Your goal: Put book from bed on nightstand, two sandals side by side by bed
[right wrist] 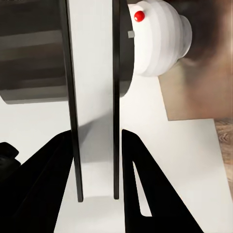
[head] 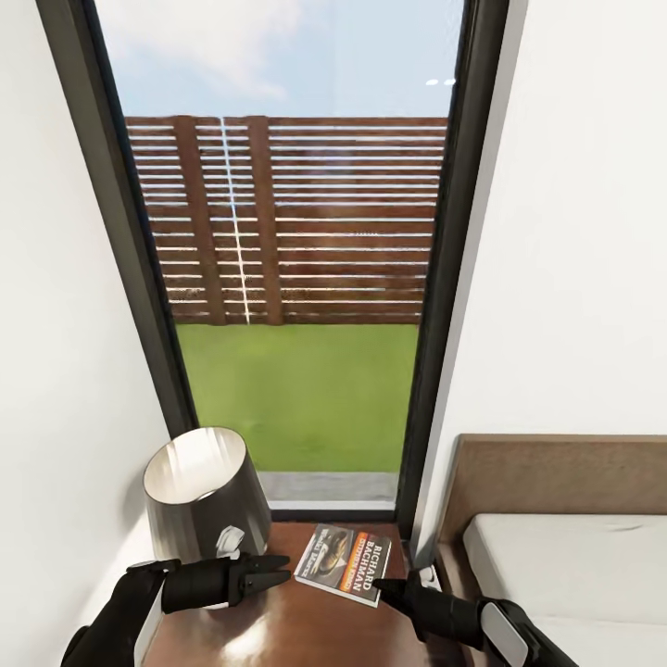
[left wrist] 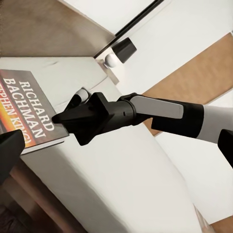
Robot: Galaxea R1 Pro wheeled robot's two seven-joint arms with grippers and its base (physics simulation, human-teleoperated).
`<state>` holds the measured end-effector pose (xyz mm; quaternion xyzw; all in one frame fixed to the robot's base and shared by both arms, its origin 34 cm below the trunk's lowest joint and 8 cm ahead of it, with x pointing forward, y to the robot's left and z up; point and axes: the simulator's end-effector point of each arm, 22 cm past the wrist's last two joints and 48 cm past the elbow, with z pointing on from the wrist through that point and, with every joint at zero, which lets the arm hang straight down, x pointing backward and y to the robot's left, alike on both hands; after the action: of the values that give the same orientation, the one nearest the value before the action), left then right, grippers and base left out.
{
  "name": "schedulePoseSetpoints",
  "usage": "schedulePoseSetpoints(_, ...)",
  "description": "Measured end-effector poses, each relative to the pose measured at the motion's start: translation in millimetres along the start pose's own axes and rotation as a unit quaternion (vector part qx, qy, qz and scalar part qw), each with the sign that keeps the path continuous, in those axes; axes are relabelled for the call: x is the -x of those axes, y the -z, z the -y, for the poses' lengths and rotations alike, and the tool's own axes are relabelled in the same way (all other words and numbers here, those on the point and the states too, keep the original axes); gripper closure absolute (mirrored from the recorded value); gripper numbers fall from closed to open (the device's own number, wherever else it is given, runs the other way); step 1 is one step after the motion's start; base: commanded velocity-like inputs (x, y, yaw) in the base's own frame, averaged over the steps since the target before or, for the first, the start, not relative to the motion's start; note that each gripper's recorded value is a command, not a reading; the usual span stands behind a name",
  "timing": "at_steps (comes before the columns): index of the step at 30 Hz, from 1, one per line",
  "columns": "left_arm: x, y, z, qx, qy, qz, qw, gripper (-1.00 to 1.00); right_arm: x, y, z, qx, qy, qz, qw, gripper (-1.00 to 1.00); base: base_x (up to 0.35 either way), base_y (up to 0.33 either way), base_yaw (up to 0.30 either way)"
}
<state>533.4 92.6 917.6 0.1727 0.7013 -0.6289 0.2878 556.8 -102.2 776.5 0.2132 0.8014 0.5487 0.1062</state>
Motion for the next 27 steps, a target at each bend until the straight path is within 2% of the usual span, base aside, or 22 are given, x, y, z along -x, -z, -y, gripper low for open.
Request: schedulePoseSetpoints(27,-20,-2.0,-31,0.001,-0.001,0.001,1.0000,-1.00,5,-15.3,33,0.000,0.001,0.000,1.0000,1.00,0.000,0.000,0.000)
